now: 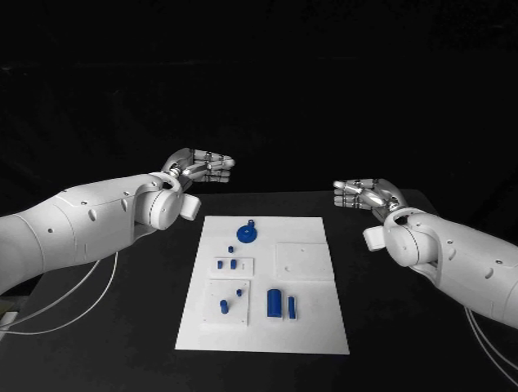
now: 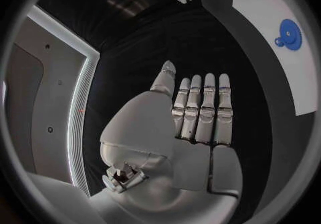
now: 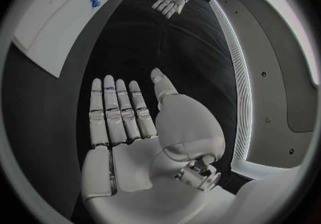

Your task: Assemble the parts on the task board

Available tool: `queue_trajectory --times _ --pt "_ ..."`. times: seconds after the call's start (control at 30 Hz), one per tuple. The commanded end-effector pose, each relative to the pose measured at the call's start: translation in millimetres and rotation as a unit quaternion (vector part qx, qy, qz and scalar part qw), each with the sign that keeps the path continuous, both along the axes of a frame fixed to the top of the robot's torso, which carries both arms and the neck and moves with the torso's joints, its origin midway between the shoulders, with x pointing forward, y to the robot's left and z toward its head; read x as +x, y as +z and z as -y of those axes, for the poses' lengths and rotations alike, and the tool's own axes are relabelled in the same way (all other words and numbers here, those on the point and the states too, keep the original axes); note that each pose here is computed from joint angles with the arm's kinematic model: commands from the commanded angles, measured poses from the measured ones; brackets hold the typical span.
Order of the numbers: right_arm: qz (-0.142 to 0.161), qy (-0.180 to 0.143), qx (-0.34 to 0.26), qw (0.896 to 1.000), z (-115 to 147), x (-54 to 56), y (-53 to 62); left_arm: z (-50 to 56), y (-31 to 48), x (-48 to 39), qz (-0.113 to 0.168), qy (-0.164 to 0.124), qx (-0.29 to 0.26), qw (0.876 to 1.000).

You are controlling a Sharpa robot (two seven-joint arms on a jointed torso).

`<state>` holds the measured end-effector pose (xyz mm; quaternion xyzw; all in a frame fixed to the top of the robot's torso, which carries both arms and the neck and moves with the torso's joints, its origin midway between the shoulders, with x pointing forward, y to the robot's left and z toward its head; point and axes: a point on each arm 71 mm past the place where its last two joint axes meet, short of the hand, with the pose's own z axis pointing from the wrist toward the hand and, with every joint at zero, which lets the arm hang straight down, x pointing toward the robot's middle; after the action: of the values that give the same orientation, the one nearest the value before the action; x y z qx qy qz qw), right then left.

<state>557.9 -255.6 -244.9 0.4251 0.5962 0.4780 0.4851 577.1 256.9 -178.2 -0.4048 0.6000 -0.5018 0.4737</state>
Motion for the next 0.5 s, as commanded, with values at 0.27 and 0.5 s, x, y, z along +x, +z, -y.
queue_trajectory --times 0.27,0.5 --pt "0.023 -0.012 0.027 0.999 -18 -15.9 8.3 18.5 -18.9 -24.7 0.006 0.022 -0.028 0.999" --pt "0.039 -0.037 0.066 0.996 -41 -46.8 16.7 43.1 -37.8 -66.4 0.011 0.060 -0.063 0.996"
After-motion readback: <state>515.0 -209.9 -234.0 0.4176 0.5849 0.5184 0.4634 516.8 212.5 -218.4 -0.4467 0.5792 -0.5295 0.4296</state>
